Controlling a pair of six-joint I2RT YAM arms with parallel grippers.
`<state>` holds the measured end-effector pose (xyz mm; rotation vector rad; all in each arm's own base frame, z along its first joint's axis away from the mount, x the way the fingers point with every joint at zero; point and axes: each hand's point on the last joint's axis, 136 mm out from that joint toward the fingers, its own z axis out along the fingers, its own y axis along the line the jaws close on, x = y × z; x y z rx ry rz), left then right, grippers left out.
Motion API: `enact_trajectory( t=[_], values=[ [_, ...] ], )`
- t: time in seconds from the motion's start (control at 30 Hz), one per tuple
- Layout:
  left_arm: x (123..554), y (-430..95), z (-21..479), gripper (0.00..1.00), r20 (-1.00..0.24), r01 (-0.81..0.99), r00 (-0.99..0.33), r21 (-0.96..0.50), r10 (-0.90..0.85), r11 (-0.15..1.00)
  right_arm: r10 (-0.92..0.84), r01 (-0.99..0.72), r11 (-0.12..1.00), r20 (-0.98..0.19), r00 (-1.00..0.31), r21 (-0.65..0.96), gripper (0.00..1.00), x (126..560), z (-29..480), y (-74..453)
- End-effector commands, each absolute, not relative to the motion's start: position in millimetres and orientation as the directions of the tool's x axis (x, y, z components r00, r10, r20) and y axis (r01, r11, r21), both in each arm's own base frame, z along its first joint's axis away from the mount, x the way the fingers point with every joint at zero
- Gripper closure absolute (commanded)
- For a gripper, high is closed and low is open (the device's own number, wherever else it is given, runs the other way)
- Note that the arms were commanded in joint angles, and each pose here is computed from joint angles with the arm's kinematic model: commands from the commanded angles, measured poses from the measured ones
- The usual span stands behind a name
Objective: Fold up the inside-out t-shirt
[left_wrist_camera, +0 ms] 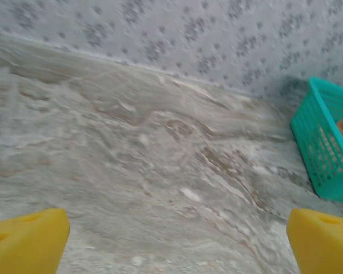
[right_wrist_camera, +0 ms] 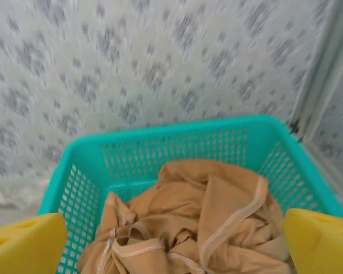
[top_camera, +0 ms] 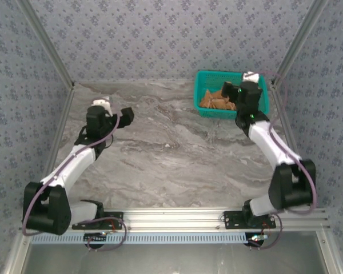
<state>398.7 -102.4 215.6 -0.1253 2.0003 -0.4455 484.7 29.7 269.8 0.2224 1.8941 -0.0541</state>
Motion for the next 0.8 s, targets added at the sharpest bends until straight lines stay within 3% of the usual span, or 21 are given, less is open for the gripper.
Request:
enact_trajectory(
  t=[0.0,0.27,0.5,0.63,0.77],
  values=[
    [399.9,-119.7,215.6,0.02,-0.818,0.119,-0.515,-0.362,-0.255,0.925,0.100,0.185,0.982,-0.751,-0.653,-0.030,0.01,483.2,182.1,25.2],
    [398.3,-138.7,211.5,0.02,-0.815,0.145,-0.536,-0.344,-0.219,0.928,0.208,0.254,0.967,-0.567,-0.797,-0.004,0.00,536.8,121.0,1.4],
    [395.2,-131.7,200.3,0.02,-0.802,0.102,-0.556,-0.325,-0.217,0.940,0.248,0.278,0.961,-0.444,-0.861,-0.003,0.02,548.9,69.3,-4.8],
    [395.3,-128.7,195.3,0.02,-0.800,0.085,-0.560,-0.315,-0.216,0.945,0.247,0.255,0.966,-0.410,-0.878,0.035,0.13,565.6,49.9,7.2],
    [392.8,-126.4,190.2,0.02,-0.793,0.074,-0.573,-0.304,-0.209,0.950,0.253,0.242,0.967,-0.376,-0.891,0.077,0.36,573.2,37.9,16.9]
  ],
)
